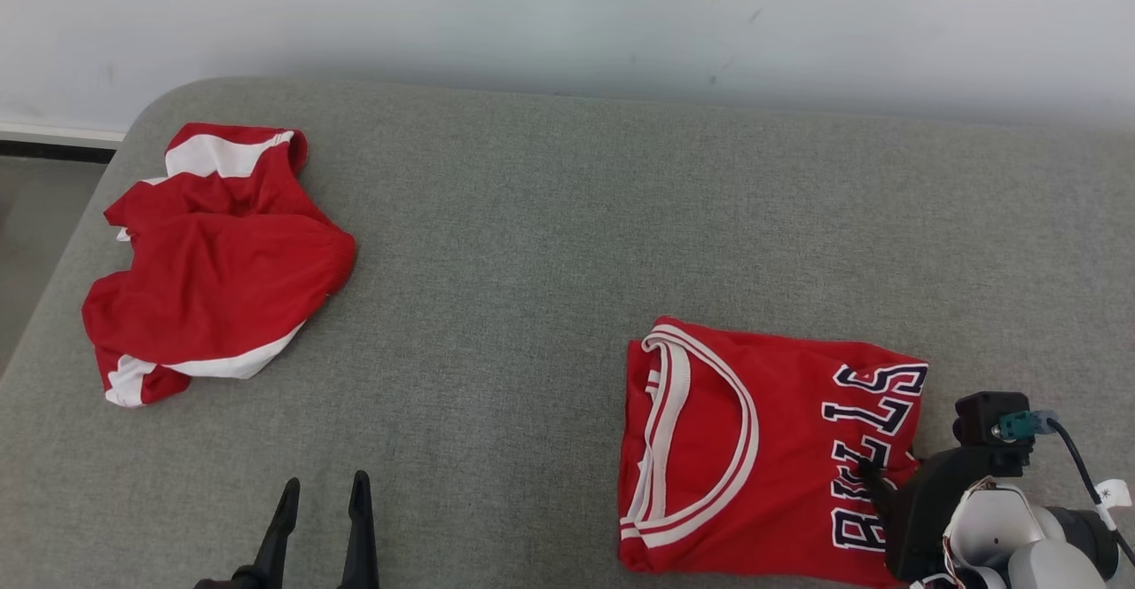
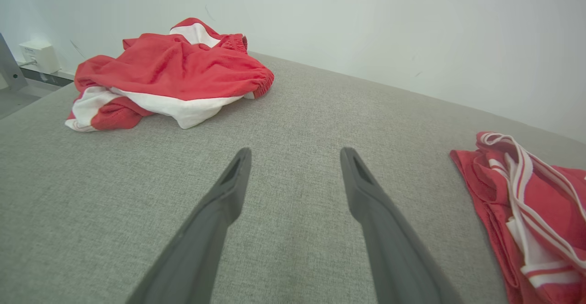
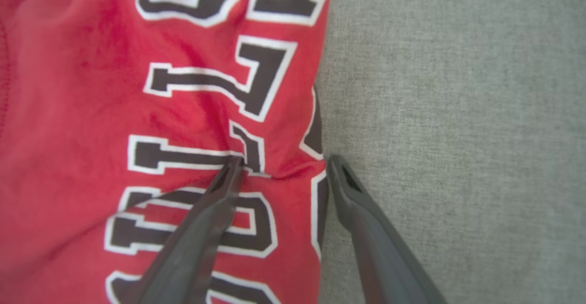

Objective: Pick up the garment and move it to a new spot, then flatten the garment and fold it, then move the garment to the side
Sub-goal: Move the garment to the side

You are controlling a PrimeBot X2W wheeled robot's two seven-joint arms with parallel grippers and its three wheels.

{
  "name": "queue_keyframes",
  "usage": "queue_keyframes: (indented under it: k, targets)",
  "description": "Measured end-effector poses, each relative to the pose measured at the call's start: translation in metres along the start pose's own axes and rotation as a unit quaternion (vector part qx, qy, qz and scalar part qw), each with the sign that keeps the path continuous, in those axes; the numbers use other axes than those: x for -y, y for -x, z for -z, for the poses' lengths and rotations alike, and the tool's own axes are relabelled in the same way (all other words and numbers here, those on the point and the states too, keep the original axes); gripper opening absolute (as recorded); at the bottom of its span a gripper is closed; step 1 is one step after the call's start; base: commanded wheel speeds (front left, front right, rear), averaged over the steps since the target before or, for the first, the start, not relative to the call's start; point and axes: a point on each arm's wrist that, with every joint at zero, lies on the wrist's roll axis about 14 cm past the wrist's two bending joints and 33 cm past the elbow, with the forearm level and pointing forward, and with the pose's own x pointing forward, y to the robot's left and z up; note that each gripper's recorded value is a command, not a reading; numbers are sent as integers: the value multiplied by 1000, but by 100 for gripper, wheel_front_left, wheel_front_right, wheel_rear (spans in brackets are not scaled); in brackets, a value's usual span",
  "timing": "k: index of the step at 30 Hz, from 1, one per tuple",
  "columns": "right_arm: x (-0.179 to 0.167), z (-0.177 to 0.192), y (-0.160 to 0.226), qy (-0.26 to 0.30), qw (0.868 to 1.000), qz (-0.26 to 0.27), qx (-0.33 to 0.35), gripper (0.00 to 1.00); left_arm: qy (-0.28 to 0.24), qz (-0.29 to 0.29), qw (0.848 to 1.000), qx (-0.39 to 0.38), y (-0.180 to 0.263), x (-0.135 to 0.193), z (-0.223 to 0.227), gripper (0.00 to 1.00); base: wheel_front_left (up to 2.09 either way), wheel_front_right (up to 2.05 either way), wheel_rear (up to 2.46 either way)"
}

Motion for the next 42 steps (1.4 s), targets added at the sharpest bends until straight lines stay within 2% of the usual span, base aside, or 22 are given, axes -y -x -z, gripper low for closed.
queue_keyframes:
  k: [1, 2, 12, 20, 29, 37, 42]
  targets:
    - [0, 0, 0, 4, 1000, 2, -3, 36, 0, 0, 1000, -1, 0, 0, 0, 100, 0, 0, 0]
    - [0, 0, 0, 7, 1000, 2, -3, 0, 1, 1, 1000, -1, 0, 1, 0, 100, 0, 0, 0]
    - [4, -10, 8, 60, 998, 10, 3, 0, 2, 15, 1000, 5, -6, 10, -3, 100, 0, 0, 0]
    - [33, -37, 21, 129, 991, 41, 18, 0, 2, 46, 999, 17, -20, 28, -10, 100, 0, 0, 0]
    - [106, -75, 48, 147, 981, 122, 45, 0, -2, 131, 991, 36, -57, 82, -17, 100, 0, 0, 0]
    - [180, -96, 67, 140, 967, 203, 67, 0, -15, 197, 979, 44, -93, 125, -9, 100, 0, 0, 0]
    - [222, -101, 77, 120, 957, 251, 77, 0, -17, 221, 974, 38, -114, 140, 5, 100, 0, 0, 0]
